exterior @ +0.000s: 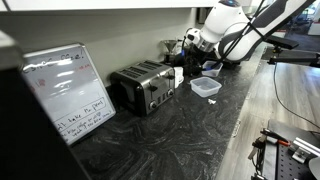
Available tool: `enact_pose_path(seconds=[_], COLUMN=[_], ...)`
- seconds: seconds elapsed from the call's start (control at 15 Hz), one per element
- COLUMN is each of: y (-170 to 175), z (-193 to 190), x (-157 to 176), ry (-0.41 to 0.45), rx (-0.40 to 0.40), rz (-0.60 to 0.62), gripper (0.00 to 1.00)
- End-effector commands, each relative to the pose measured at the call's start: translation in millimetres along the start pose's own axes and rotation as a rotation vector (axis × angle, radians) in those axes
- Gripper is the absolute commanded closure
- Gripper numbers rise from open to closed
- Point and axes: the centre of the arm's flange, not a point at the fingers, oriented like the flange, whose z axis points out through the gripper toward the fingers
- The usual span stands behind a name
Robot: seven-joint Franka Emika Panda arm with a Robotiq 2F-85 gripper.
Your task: Pick the pen and place it in the bowl on the right, slide the bowl on the left to the right and then move the white cup to the left
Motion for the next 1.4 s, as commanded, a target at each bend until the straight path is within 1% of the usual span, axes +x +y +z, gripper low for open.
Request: enact_pose_path(seconds=[0.0,0.13,0.47,0.67,0.8,1.0,1.33], y=[8,10,0,2,8,12,20], z=[35,46,73,82,85,86,84], x=[2,-1,11,13,12,8,-4], ry=[-0.060,-0.082,-0.098,-0.108,-0.108,-0.114,-0.118], rx=[-0.083,-0.080,-0.052,-0.057,-0.060,-0.059,-0.049], rz=[0.064,0.075,0.084,0.142,0.180,0.203,0.161], gripper=[0.00,0.00,0.00,0.00,0.00,0.00,0.00])
